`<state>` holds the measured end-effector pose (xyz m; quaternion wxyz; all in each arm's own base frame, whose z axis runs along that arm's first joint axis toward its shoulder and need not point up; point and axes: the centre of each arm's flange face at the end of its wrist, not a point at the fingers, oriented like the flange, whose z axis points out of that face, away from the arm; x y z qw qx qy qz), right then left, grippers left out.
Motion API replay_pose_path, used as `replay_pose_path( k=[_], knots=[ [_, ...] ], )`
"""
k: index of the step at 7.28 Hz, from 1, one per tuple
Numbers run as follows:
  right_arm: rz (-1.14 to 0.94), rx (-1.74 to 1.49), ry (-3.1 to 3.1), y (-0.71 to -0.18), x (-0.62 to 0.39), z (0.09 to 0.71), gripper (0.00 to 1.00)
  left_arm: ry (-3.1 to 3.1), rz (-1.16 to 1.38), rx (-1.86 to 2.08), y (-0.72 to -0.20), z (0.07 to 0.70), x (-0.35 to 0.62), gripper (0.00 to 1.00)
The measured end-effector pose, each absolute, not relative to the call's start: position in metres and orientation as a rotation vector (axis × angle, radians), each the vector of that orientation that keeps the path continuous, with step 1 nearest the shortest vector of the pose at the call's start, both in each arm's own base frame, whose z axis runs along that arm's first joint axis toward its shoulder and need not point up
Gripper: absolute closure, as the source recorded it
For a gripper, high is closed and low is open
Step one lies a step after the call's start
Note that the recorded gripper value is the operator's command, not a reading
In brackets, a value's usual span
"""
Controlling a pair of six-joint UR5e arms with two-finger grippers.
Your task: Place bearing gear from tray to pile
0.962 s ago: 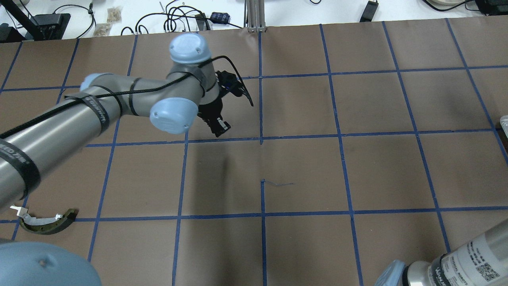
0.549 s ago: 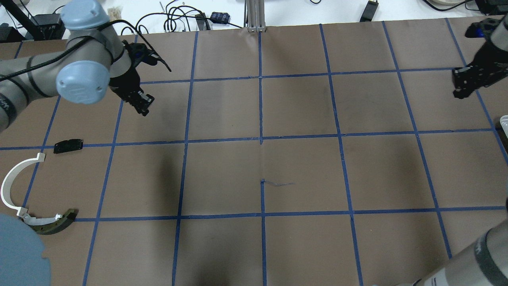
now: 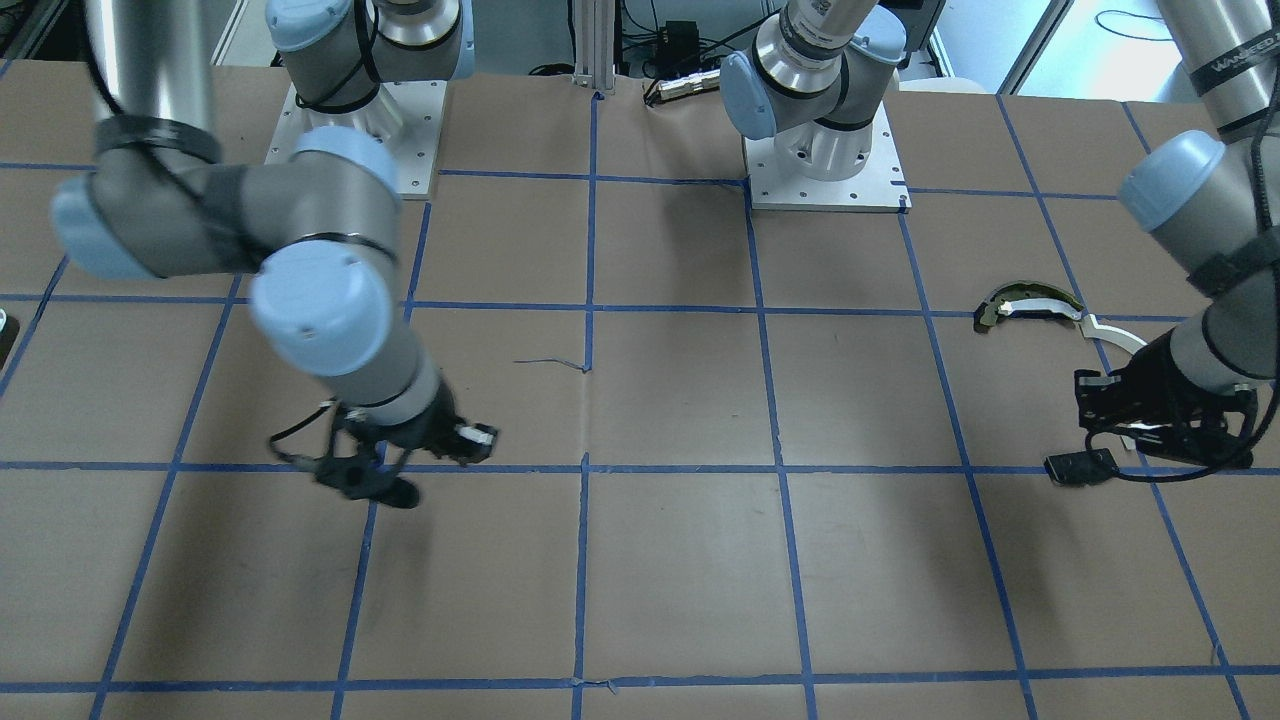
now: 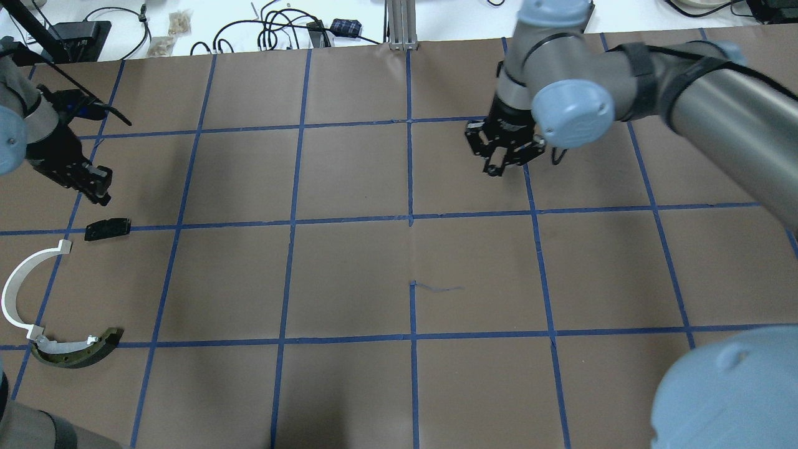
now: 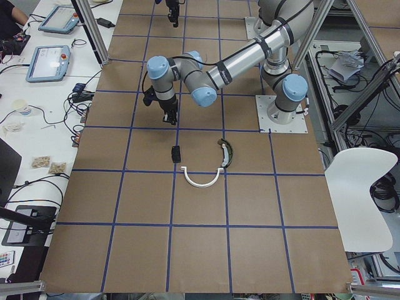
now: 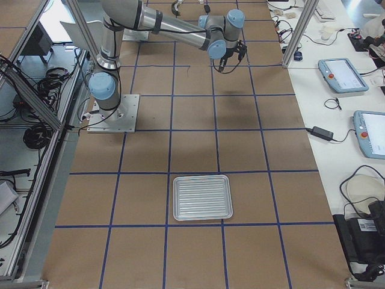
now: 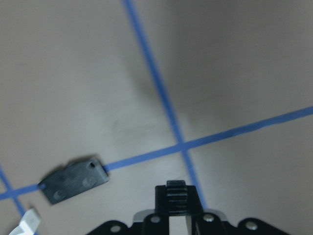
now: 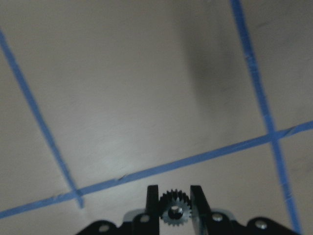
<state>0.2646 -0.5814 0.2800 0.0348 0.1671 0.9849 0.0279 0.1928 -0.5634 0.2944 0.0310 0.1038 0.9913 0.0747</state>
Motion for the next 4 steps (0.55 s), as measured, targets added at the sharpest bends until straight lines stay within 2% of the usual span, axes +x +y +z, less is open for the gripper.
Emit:
replay_pose_path(
  k=[2, 3, 4],
  knots=[
    [0.044, 0.565, 2.996, -0.525, 0.403, 0.226, 0.82, 3.079, 0.295, 0.226, -0.534, 0.278, 0.258, 1.00],
    [0.060, 0.549, 3.004, -0.508, 0.432, 0.197, 0.31, 3.088, 0.311, 0.200, -0.524, 0.274, 0.274, 1.00],
    [0.060, 0.536, 3.006, -0.501, 0.444, 0.188, 0.00, 3.095, 0.324, 0.190, -0.518, 0.270, 0.283, 1.00]
  ],
)
